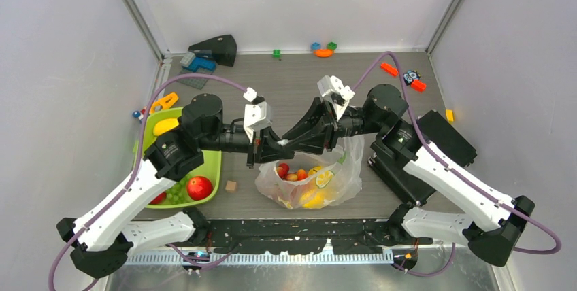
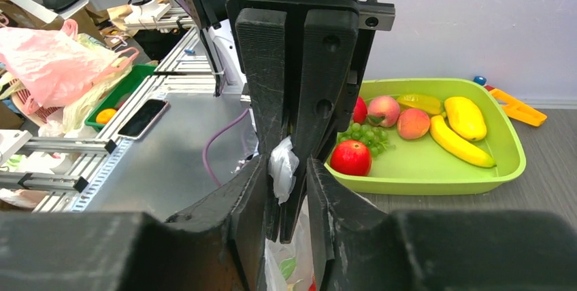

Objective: Place the fake fruits into the plastic bag and tie a complex knot

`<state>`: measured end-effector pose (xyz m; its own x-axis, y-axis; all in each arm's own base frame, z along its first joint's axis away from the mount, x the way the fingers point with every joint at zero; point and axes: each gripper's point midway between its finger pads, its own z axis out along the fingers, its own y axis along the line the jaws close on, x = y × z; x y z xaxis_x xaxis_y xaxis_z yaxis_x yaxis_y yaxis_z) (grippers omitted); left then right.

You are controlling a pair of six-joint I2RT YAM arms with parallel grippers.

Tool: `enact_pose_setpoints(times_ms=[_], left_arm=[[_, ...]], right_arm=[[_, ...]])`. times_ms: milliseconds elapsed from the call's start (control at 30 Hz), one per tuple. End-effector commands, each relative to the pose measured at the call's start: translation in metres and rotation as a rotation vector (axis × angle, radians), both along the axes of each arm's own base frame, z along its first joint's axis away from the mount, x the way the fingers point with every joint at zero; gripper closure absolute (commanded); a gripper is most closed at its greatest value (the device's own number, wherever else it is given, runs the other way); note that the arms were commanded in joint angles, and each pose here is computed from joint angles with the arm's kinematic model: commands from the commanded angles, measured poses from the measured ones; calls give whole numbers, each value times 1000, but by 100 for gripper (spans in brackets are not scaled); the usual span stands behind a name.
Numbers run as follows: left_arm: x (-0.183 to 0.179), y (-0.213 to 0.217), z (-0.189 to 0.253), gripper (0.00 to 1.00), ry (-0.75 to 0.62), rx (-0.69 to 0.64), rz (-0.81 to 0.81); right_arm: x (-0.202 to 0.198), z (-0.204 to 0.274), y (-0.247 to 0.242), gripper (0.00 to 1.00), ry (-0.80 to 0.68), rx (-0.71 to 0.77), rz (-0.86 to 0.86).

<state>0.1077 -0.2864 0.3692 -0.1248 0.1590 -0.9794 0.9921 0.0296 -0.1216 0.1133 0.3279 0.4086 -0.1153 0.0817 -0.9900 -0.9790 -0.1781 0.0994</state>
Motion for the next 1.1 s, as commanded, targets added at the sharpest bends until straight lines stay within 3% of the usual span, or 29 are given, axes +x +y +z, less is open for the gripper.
enact_pose_setpoints(times_ms=[0, 167, 200, 300, 400, 667, 833, 1067], left_arm=[[-1, 1, 22, 100, -40, -52, 1], [2, 1, 21, 100, -39, -52, 15], [3, 1, 20, 93, -41, -52, 23], [8, 1, 15, 48, -40, -50, 49], [9, -3, 6, 35, -17, -75, 51], [7, -6, -4, 48, 33, -201, 45], [2, -15, -13, 58, 133, -238, -4], [6, -19, -24, 61, 184, -241, 8]], right_arm=[[-9, 20, -2, 68, -55, 47, 23], [-10, 21, -4, 93, -66, 51, 16], [-10, 23, -5, 94, -69, 56, 12], [-6, 27, -8, 95, -78, 79, -34], [-5, 35, -13, 95, -94, 113, -72], [4, 41, -17, 95, -101, 146, -155], [15, 43, -18, 95, -86, 159, -222], [36, 43, -25, 95, -61, 156, -363]])
